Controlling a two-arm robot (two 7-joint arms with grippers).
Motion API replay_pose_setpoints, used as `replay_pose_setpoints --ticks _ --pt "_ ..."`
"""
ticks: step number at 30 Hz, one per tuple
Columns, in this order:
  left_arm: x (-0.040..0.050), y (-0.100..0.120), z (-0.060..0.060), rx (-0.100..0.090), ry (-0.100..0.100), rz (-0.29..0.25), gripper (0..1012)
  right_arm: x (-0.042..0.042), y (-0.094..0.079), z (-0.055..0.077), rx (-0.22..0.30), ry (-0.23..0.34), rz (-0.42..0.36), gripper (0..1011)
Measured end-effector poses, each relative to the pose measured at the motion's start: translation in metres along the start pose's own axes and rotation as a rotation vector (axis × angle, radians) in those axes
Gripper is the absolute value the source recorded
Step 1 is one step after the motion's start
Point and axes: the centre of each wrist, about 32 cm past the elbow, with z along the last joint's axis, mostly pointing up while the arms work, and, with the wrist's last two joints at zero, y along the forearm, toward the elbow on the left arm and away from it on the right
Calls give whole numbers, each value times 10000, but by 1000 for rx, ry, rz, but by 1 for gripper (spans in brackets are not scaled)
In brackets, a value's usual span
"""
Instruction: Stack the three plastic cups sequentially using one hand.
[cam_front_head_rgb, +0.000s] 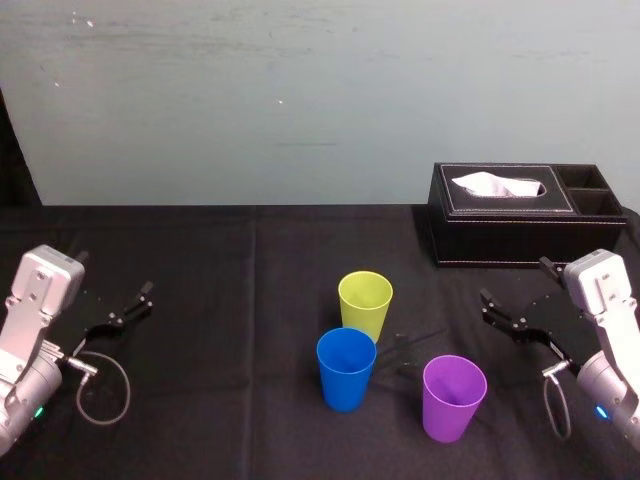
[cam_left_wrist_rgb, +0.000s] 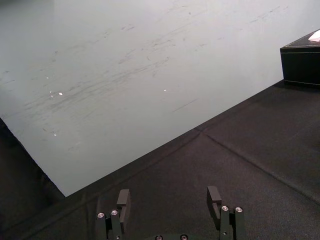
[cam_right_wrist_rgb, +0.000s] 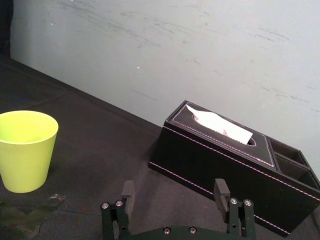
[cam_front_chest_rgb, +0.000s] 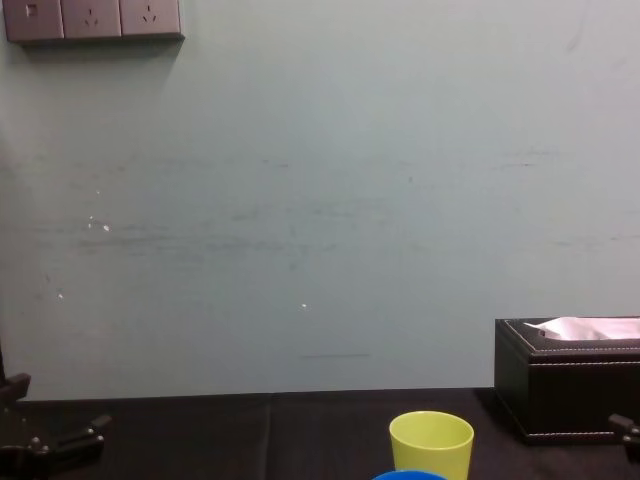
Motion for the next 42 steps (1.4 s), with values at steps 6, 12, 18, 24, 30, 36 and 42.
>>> replay_pose_setpoints --ticks 6,12,18,24,30,36,42 --pt "0 0 0 0 0 0 1000 0 0 0 0 0 0 1004" --pt "0 0 0 0 0 0 1000 0 0 0 0 0 0 1004" --pt "0 0 0 0 0 0 1000 0 0 0 0 0 0 1004" --pt "0 0 0 0 0 0 1001 0 0 0 0 0 0 1004" --pt "0 0 0 0 0 0 1000 0 0 0 0 0 0 1004" --pt "0 0 0 0 0 0 1000 0 0 0 0 0 0 1004" --pt "0 0 0 0 0 0 1000 0 0 0 0 0 0 1004"
